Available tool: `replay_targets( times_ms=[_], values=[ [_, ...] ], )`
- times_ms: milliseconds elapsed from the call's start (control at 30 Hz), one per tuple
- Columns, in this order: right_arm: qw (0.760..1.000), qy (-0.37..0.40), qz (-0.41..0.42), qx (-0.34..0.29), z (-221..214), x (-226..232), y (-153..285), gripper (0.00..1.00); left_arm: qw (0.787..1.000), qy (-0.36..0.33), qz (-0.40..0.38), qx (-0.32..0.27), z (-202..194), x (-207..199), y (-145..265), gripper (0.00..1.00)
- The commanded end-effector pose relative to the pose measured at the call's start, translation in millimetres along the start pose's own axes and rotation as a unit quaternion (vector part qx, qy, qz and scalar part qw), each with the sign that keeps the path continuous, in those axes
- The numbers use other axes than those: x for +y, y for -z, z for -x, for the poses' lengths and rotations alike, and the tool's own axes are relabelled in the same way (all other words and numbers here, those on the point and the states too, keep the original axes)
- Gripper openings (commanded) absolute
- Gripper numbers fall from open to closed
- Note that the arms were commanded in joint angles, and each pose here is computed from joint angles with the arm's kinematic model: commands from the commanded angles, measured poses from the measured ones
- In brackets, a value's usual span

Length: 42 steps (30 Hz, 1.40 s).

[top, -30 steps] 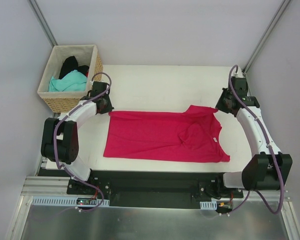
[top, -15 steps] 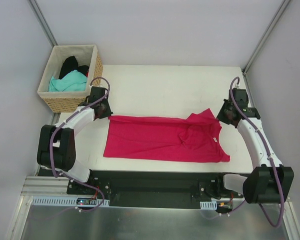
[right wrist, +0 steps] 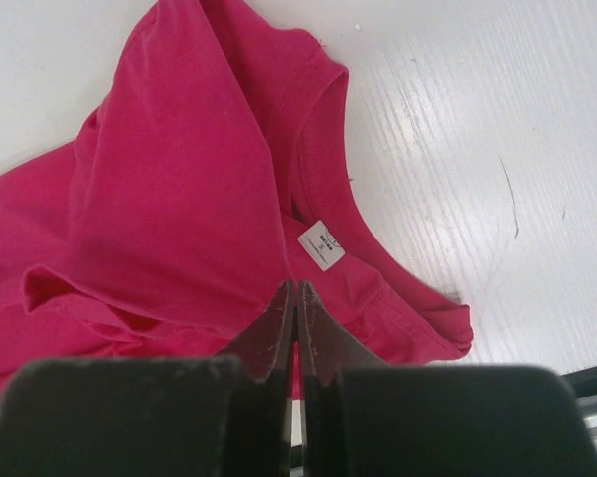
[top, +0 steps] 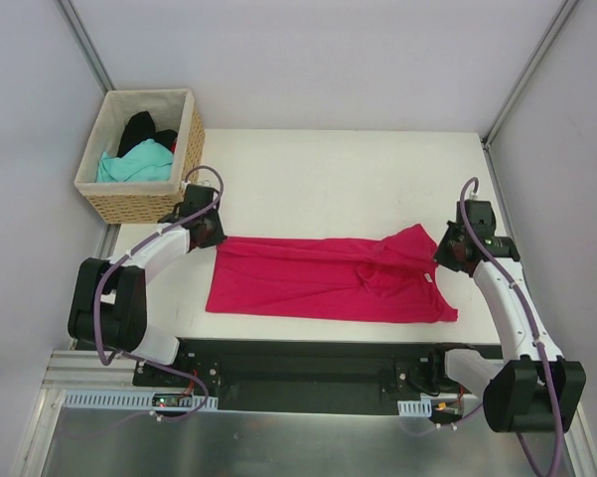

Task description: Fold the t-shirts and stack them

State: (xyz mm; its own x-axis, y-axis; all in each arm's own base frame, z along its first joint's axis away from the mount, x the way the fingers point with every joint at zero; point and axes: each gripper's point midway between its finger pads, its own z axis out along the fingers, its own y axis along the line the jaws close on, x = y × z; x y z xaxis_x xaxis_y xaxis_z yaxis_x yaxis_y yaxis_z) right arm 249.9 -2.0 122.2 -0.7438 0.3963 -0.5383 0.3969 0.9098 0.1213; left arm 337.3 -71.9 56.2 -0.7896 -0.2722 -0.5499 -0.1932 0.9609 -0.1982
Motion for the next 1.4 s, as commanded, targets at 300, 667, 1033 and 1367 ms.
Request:
replay_targets(
  times_ms=[300,667,1033,1367],
  values=[
    [1.0,0.007,-0.01,0.007,-20.4,-16.4,11.7,0.01,1.0,-0.011,0.006,-0.027,-10.8,10.6,18.7,0.0],
    [1.0,0.012,0.003,-0.006,-15.8,-14.7,29.7,0.01,0.999,-0.013,0.001,-0.045,-6.9,10.2,29.4,0.0],
    [0.999,0.007,0.006,0.03,-44.2,-18.8,21.7,0.01,1.0,-0.009,0.013,-0.024,-26.7,16.6,25.6,0.0],
    [0.998,0.008,-0.013,0.069,-70.3,-28.7,5.5,0.01,1.0,-0.006,0.029,-0.006,-42.0,22.6,20.2,0.0]
  ],
)
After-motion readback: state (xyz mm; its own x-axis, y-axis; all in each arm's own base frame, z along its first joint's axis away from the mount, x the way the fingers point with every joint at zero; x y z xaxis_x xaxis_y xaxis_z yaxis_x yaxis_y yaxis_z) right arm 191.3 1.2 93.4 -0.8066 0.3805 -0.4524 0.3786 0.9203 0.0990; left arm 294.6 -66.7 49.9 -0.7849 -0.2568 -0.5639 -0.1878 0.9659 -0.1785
